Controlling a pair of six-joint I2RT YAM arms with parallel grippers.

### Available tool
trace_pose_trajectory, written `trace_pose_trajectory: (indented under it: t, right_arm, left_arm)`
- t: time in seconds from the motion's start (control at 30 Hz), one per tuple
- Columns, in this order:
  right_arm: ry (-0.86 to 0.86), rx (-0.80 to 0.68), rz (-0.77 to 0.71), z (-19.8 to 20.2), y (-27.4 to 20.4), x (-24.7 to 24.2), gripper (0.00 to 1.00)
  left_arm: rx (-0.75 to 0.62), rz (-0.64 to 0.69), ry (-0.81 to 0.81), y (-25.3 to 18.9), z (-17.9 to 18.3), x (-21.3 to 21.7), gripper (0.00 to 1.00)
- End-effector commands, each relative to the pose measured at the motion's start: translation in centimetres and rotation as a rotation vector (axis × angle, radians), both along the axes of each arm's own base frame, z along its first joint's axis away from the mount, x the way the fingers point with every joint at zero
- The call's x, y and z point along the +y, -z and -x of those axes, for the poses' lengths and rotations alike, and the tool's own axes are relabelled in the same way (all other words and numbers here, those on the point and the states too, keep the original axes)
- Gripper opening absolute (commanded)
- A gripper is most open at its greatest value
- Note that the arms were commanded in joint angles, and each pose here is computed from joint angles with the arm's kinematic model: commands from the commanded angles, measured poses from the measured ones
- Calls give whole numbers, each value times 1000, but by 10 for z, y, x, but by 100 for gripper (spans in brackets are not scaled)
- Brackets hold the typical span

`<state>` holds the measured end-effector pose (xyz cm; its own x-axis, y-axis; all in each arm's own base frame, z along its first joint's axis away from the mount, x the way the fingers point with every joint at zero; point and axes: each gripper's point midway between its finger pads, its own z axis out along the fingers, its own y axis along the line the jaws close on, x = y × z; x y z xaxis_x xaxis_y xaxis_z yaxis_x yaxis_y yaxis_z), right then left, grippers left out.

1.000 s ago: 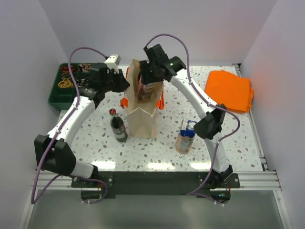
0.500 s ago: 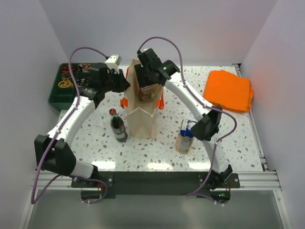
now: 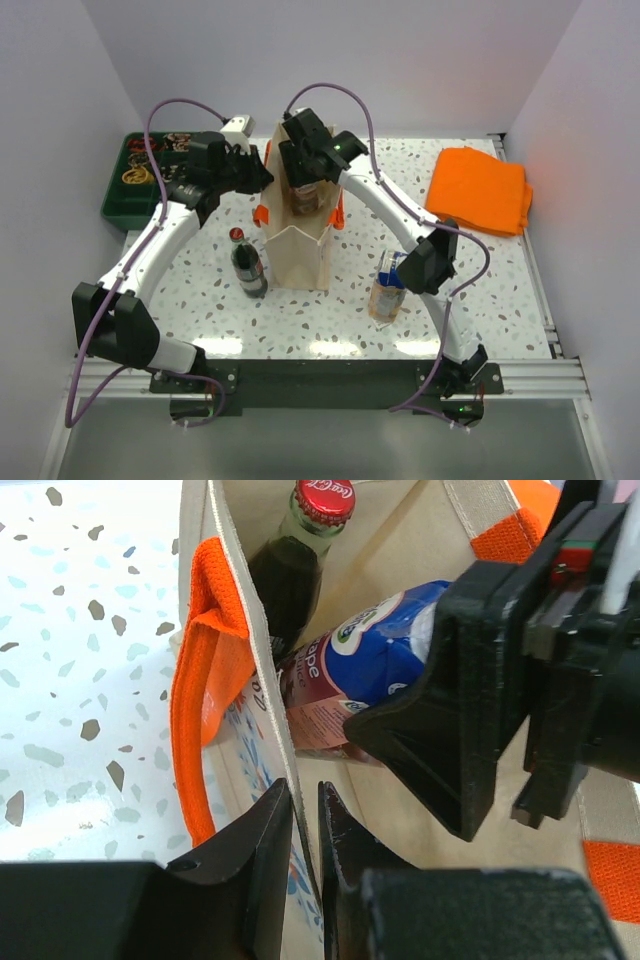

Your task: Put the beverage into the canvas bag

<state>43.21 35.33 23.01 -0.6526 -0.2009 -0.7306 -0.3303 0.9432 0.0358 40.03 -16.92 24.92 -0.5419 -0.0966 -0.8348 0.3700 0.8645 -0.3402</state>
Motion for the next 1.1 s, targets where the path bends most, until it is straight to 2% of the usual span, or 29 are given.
trace_pose_trajectory:
  t: [0.0,0.6,0.7,0.77,0.87,0.93,1.07]
  right_arm:
    - [77,-335,-212,-37,-108,11,0]
    - [87,-336,-163,-49,-82,14,0]
    - [87,-336,-159,-49,-82,13,5]
    - [85,-338,-157,-48,-83,12,15]
    - [85,-326,-149,-47,-79,12,21]
    - [83,-313,-146,-46,-74,13,32]
    - [86,-306,-142,-45,-72,11,45]
  left_arm:
    - [-63,7,40,-15,2,-6,22]
    - [-56,16,47,-12,3,-7,22]
    - [-58,17,47,-12,3,-7,22]
    - [-57,18,46,-12,3,-8,22]
    - [-60,18,45,-12,2,-7,22]
    - [-59,16,44,-12,2,-7,22]
    - [-61,16,43,-12,3,-7,22]
